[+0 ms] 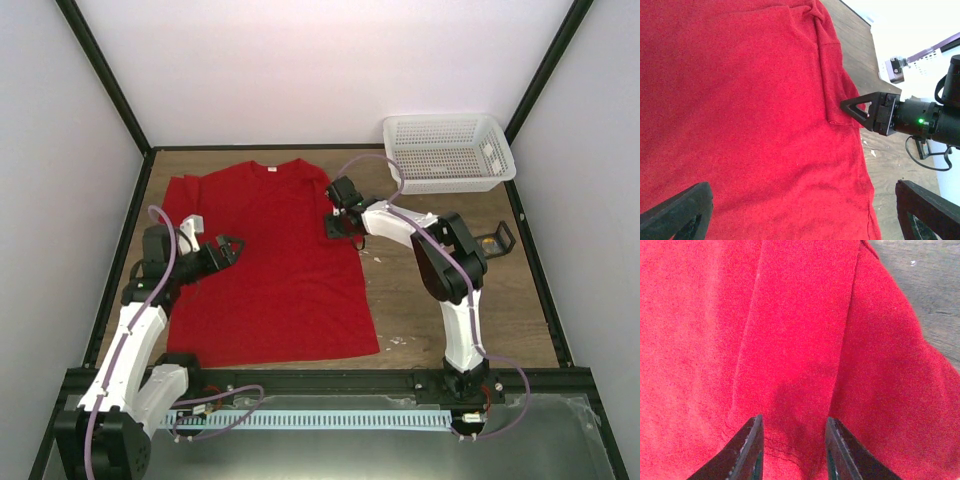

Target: Pin the brooch onto the clothing

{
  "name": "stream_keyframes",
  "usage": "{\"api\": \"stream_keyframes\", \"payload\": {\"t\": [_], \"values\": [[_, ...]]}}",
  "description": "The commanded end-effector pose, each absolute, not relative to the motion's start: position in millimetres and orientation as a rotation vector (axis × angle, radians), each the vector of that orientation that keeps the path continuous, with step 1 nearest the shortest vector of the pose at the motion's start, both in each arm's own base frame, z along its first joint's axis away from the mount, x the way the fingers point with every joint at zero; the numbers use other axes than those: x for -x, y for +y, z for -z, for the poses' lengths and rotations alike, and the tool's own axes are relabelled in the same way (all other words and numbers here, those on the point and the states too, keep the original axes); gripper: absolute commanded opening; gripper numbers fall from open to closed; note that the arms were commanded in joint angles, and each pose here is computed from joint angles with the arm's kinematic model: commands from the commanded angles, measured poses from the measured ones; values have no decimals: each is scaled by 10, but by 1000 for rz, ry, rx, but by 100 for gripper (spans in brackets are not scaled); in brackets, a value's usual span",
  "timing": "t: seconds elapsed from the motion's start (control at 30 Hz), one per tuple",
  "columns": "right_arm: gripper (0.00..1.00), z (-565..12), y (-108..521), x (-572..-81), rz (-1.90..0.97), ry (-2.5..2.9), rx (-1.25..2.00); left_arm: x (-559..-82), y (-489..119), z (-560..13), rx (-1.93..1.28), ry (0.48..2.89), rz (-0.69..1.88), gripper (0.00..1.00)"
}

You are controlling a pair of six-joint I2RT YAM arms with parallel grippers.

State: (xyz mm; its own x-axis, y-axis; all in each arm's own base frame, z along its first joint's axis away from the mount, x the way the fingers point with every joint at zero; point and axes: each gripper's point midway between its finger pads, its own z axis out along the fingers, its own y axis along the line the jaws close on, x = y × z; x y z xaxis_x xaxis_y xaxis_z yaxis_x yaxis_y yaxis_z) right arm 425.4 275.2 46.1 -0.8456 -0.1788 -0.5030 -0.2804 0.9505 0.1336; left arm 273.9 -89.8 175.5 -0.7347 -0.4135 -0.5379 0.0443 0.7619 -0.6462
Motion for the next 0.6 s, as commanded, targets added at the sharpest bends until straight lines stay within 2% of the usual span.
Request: {"api": "stream_keyframes", "payload": {"t": [0.0, 0.27, 0.4, 0.57], "values": [[28, -408, 2794, -4313, -292, 2603, 323, -2755, -916, -1960, 228, 2215, 852, 100], [23, -384, 2782, -4344, -272, 2603, 327, -2756, -920, -2007, 224, 2209, 853, 100], [16, -448, 2763, -4368, -251, 2591, 331, -2757, -923, -2024, 218, 2206, 853, 100], [1, -588, 2738, -4377, -236, 2570, 334, -2758, -921, -2008, 218, 2209, 853, 100]]}}
